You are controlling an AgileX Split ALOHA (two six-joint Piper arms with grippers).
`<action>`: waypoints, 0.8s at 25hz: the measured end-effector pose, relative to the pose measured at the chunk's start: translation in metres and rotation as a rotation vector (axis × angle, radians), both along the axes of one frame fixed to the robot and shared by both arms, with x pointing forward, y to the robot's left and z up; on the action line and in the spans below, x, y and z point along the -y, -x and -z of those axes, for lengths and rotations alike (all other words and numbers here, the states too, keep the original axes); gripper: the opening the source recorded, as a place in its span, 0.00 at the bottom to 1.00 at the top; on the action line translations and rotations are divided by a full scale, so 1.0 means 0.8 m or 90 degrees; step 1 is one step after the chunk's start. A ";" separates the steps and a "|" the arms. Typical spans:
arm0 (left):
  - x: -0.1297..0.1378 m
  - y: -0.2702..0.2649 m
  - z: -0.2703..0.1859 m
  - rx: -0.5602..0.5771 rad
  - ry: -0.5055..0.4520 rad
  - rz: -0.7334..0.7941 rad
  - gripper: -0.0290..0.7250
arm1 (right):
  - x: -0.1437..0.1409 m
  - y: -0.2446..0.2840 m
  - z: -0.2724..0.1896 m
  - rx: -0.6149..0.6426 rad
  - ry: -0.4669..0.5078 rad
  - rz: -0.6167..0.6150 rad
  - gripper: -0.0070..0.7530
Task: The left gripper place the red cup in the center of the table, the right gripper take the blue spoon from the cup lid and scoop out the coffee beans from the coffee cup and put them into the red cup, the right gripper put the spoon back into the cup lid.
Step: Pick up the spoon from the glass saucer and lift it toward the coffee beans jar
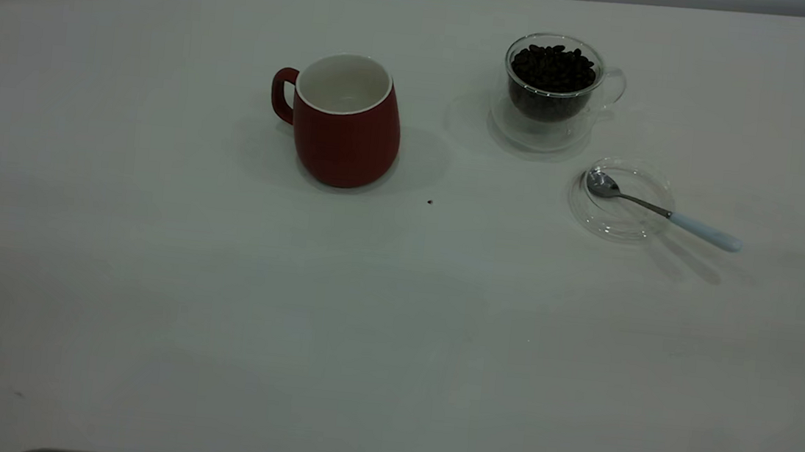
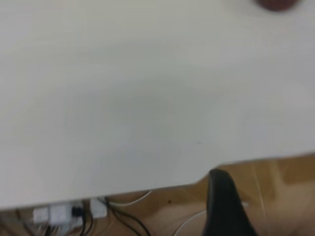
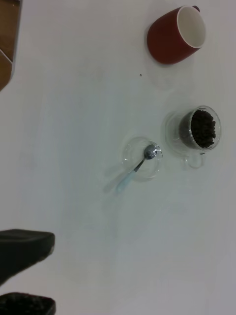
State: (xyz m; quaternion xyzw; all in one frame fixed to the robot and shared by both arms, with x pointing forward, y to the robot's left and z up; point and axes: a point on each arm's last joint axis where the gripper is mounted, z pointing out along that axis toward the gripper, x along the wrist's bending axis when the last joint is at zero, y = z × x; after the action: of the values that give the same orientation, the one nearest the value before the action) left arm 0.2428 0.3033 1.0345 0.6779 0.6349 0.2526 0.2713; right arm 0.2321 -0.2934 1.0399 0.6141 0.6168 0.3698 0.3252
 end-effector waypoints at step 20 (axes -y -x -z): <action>0.000 0.027 0.003 0.082 0.004 -0.091 0.70 | 0.000 0.000 0.000 0.000 0.000 0.000 0.35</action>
State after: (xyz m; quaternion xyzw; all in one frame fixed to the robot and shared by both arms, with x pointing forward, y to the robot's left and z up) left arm 0.2215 0.3031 1.0323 0.6125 0.6637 0.3120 0.2950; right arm 0.2321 -0.2934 1.0399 0.6141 0.6168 0.3698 0.3252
